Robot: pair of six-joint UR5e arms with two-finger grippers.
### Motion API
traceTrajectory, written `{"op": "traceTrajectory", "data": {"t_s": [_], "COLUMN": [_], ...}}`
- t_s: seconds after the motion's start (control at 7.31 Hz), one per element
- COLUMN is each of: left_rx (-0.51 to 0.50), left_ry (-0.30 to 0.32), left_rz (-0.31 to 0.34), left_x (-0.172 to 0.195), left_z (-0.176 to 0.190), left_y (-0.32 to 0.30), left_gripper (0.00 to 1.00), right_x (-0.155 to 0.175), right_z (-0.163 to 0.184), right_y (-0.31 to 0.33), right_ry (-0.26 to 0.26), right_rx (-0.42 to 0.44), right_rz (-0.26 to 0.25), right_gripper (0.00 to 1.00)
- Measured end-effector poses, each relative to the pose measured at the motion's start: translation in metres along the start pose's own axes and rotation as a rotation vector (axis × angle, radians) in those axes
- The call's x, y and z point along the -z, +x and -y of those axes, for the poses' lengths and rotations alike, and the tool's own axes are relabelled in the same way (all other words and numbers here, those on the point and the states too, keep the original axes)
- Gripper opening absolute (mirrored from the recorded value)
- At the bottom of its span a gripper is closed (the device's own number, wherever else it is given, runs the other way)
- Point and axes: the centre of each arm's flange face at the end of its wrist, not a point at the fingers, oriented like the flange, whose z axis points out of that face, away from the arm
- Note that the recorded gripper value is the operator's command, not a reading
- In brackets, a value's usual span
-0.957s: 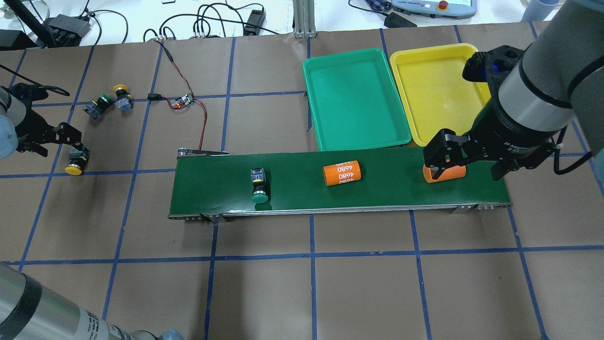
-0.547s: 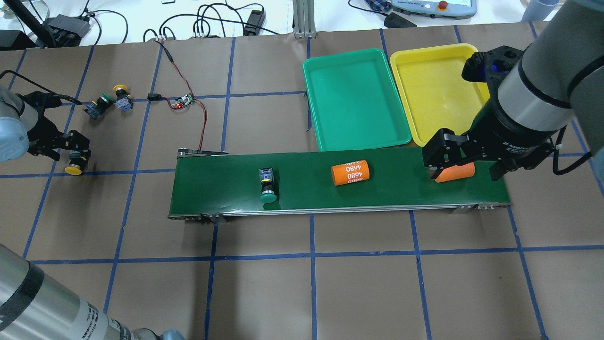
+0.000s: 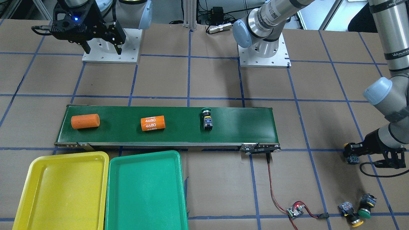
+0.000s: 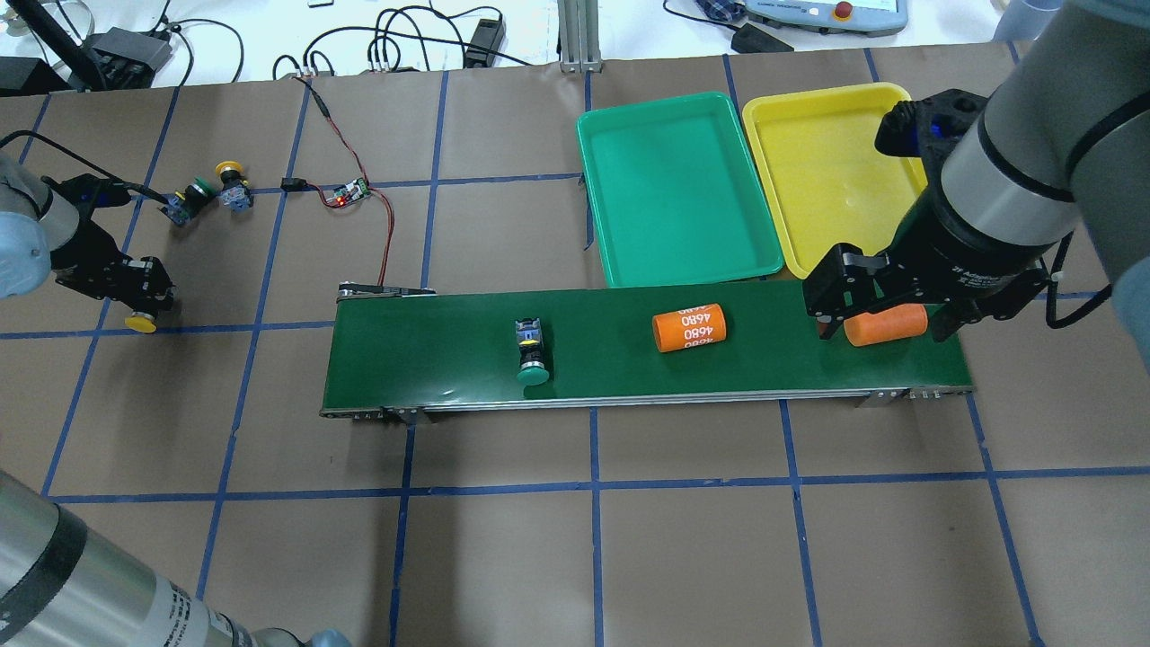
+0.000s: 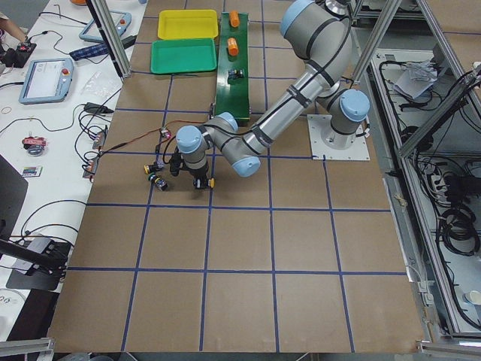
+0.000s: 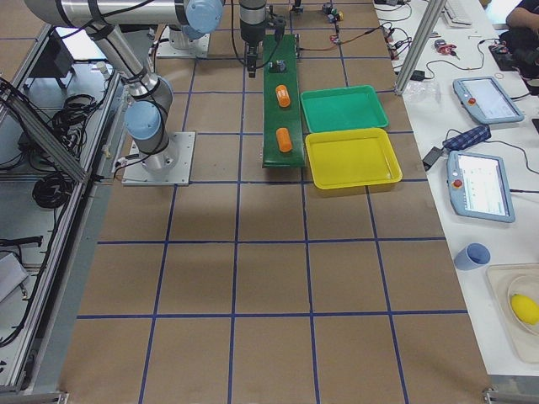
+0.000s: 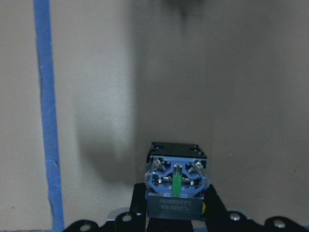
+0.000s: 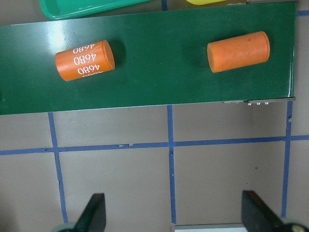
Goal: Sort buttons by color to trays
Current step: 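Grasp a yellow-capped button with the left gripper while the right pushes the plain cylinder, then place the yellow-capped button on the belt while the right gripper grasps the green-capped button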
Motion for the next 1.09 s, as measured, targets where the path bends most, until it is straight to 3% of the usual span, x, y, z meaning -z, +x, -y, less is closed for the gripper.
{"op": "traceTrajectory", "data": {"t_s": [0.27, 0.68, 0.96, 1.09], "left_rx": [0.047, 0.140, 0.175, 0.204], "left_ry": [-0.024, -0.006, -0.034, -0.049], "left_rz": [-0.021, 0.012, 0.006, -0.007], "left_x": [0.025, 0.055, 0.040, 0.030], "left_z": [-0.034, -0.076, -0.094, -0.099], "left_y": [0.077, 0.247, 0.329, 0.354], "left_gripper": [0.10, 0.10, 0.10, 0.18], "right_x": [-0.014, -0.028, -0.037, -0.043], "right_z": [0.011, 0.026, 0.037, 0.042], "right_y": [0.000, -0.003, -0.013, -0.022], "right_ry": [-0.032, -0.045, -0.033, -0.029], "right_rx": [-0.011, -0.017, -0.016, -0.014], "right_rz": [0.003, 0.009, 0.032, 0.040], "right_gripper": [1.00, 1.00, 1.00, 1.00]}}
